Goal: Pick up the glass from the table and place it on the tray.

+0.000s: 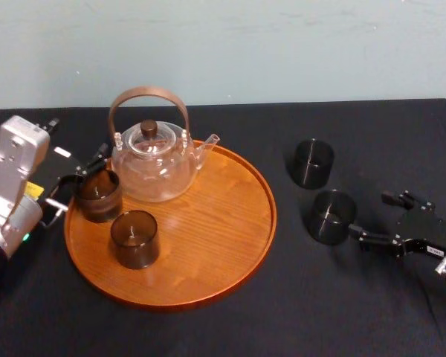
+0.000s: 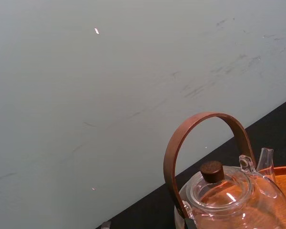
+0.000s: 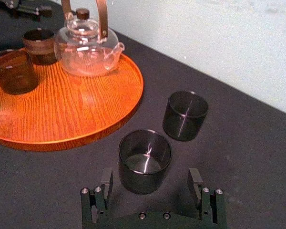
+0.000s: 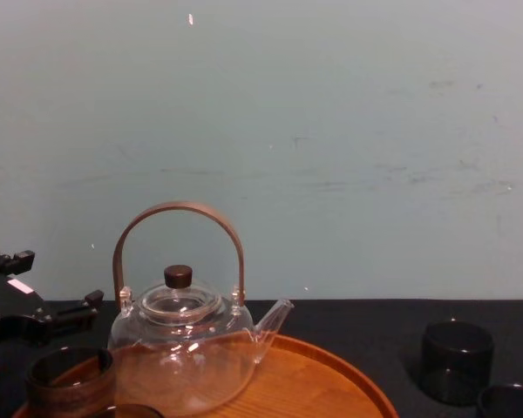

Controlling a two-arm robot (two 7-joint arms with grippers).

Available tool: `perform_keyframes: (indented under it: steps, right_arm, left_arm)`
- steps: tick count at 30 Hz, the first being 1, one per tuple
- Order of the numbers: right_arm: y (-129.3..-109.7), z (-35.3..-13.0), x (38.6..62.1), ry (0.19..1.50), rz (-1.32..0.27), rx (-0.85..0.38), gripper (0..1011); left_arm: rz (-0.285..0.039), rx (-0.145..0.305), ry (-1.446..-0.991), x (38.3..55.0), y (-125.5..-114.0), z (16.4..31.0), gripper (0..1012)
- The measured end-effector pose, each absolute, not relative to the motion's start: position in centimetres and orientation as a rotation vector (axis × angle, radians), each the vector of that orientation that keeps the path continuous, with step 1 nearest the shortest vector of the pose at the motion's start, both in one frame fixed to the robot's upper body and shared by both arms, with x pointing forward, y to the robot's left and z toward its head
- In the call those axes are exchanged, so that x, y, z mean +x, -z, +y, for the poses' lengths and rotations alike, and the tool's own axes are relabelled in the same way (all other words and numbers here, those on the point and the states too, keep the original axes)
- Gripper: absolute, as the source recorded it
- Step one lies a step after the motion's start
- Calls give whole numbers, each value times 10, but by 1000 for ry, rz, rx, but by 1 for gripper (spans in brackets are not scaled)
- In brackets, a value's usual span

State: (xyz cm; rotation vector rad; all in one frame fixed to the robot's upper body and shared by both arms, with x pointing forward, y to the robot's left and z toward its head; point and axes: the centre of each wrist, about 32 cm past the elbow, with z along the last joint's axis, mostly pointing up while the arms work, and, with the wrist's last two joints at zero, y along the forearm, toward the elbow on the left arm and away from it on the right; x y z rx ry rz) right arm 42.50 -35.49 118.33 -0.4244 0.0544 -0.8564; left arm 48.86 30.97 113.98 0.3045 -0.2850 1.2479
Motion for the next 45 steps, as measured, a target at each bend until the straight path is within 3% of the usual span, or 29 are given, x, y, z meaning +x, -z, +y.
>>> perform_keyframes:
  steps: [18, 45]
  right_arm:
    - [-1181, -343, 442, 822, 138, -499, 1002]
    - [-1179, -327, 471, 834, 182, -504, 1002]
  left_arm:
    - [-285, 304, -1248, 489, -1140, 310, 1001]
    - [-285, 304, -1248, 489, -1140, 310, 1001]
